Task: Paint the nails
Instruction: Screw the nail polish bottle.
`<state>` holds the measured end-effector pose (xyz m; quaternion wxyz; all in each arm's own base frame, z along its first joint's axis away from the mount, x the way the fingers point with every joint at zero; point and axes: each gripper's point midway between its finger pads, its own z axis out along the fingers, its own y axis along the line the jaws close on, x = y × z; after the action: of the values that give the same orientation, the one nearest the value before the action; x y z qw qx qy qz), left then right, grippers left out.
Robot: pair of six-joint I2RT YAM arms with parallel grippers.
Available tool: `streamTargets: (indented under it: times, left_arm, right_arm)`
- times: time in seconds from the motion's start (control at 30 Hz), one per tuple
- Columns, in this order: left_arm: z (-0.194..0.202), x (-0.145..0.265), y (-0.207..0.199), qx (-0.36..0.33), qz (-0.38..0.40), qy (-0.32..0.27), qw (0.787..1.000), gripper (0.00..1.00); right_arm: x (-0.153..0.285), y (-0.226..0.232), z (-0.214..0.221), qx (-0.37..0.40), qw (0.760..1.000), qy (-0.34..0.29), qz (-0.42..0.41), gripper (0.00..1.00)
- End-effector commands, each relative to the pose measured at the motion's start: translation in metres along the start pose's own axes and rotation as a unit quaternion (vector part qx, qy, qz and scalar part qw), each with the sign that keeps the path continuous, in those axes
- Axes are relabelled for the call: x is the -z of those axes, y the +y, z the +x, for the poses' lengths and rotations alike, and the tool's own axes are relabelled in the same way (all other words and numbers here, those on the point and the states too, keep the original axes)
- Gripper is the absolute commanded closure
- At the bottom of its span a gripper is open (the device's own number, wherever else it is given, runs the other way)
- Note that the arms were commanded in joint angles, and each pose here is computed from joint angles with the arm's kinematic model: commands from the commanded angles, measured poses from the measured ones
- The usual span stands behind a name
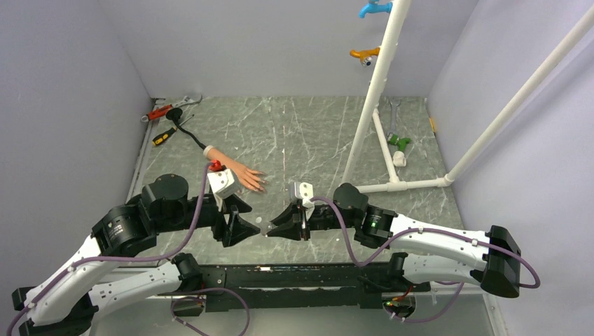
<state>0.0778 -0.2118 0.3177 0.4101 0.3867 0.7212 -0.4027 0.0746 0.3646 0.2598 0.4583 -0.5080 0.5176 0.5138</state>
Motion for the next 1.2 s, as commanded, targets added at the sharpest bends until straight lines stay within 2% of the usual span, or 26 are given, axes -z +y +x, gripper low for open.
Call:
streamTargets:
  times: [0.0,0.3,1.0,1.17]
  left_arm:
    - [-0.006,0.002,0.013,0.028,-0.049,0.002,0.998,0.32]
    - [-0.008,-0.013,0.017,0.069,-0.063,0.025,0.995,0.4]
    - [0.006,-0.045,0.028,0.083,-0.071,0.056,0.992,0.55]
    - [0.012,-0.048,0.03,0.084,-0.073,0.065,0.992,0.66]
  right_arm:
    - [0.002,-0.016,-0.019,0.019,0.998,-0.029,0.049,1.0]
    - [0.005,-0.025,-0.015,0.019,0.997,-0.021,0.076,1.0]
    - [0.006,-0.027,-0.013,0.02,0.996,-0.018,0.08,1.0]
    - [0.006,-0.027,-0.014,0.021,0.996,-0.018,0.08,1.0]
